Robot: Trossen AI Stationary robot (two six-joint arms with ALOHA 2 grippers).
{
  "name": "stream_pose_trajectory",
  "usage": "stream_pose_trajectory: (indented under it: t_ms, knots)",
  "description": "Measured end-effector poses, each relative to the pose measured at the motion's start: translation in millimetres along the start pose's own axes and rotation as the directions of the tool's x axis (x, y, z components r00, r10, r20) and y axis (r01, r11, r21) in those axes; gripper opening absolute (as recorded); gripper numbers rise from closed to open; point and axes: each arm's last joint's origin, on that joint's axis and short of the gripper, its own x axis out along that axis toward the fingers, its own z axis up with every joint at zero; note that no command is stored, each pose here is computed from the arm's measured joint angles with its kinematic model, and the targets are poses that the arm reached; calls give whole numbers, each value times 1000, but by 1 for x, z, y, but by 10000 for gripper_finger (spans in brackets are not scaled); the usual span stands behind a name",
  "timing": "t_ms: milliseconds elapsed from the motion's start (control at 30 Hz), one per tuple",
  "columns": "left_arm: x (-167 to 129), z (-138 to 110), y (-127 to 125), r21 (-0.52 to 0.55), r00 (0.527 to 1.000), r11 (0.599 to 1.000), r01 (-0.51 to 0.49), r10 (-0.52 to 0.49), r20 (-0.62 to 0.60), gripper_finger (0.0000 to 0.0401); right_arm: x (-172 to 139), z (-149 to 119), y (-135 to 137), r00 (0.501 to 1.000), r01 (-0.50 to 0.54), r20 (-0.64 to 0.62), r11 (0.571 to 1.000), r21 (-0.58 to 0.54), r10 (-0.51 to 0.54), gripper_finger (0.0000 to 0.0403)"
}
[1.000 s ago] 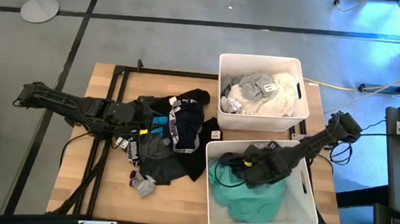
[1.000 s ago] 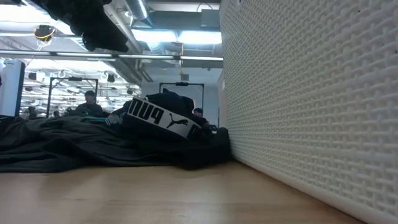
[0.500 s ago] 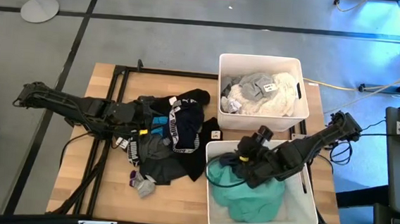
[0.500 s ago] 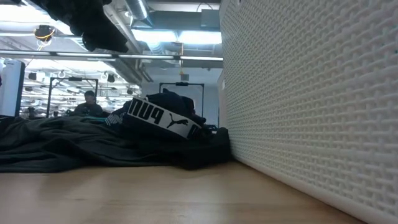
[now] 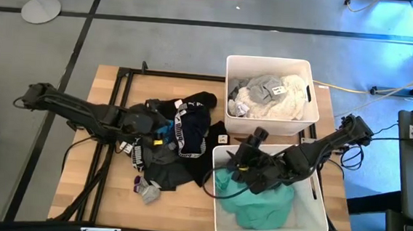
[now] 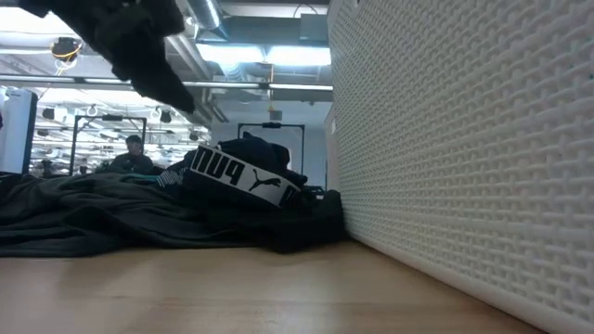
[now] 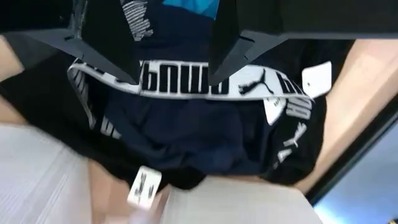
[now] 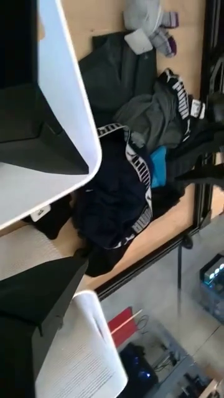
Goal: Sort clothes
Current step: Put the blue underwear into the bottom white laundry bin
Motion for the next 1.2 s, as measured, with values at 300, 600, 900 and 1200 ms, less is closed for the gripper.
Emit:
stream_pose_trajectory:
  t_ms: [300, 600, 900, 1200]
  knots:
    - [28, -15, -11, 61, 987, 998, 3, 7, -159, 180, 7, -9, 5, 1000, -3, -13, 999, -34, 2, 230]
    - [60, -22, -18, 103, 979, 994, -26, 46, -199, 173, 14, -19, 9, 1000, 1, -19, 999, -44, -2, 230]
    - [76, -22, -21, 138, 984, 990, -25, 49, -169, 42, 15, -18, 12, 999, -31, -12, 999, -33, 30, 230]
    - [47, 2, -29, 186, 998, 982, 41, -49, 38, 12, 15, -7, 17, 995, -46, 79, 992, -114, 55, 230]
